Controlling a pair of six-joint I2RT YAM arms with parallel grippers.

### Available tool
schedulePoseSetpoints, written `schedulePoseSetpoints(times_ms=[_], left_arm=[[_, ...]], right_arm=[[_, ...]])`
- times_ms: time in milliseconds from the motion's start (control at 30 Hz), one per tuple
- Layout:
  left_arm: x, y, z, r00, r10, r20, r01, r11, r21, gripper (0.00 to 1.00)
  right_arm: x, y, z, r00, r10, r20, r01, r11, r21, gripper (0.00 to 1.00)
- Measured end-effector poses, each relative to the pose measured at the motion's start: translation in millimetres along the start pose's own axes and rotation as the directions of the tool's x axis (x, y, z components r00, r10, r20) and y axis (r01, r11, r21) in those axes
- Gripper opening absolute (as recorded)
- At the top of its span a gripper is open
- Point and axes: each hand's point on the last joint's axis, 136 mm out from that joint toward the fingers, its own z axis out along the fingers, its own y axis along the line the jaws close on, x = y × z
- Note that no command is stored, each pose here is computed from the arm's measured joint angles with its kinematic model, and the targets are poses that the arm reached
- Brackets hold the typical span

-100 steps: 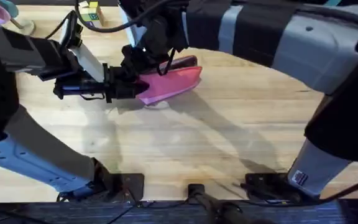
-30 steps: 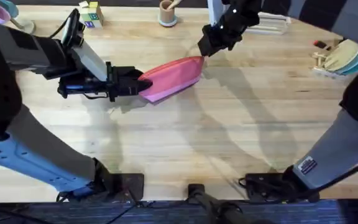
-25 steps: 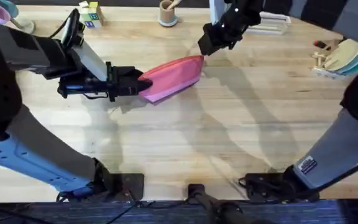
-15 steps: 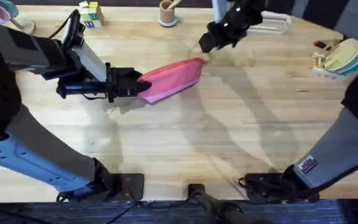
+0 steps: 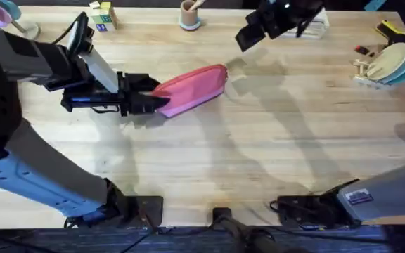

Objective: Unzip the bag, pick up the pens from the table one at a time and place them inside, then zip the bag closed.

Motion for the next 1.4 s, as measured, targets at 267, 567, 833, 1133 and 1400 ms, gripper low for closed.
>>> schedulePoseSetpoints(times_ms=[267,567,833,1133,1400], left_arm=[[-1.2,0.6,0,1.000,-0.001,0.007,0.001,1.000,-0.001,0.993],[0.9,-0.7,0,1.000,-0.012,-0.005,0.012,1.000,0.001,0.997],[-24.2,-13.0,-22,0.980,-0.002,-0.198,-0.002,1.000,-0.020,0.997],[-66.8,-8.8,-60,0.915,-0.118,-0.386,0.008,0.961,-0.275,0.996],[-98.3,-43.2,-92,0.853,-0.368,-0.370,0.138,0.843,-0.520,0.996]], right_arm=[[18,-3,-36,1.000,-0.021,-0.019,0.021,1.000,0.002,0.998],[30,-5,-59,0.999,-0.024,-0.022,0.024,1.000,0.002,0.998],[46,-3,-68,0.997,-0.027,-0.072,0.027,1.000,-0.007,0.998],[55,-7,-101,1.000,-0.019,-0.023,0.019,1.000,0.002,0.998],[57,-9,-112,1.000,-0.012,-0.002,0.012,1.000,0.006,0.998]])
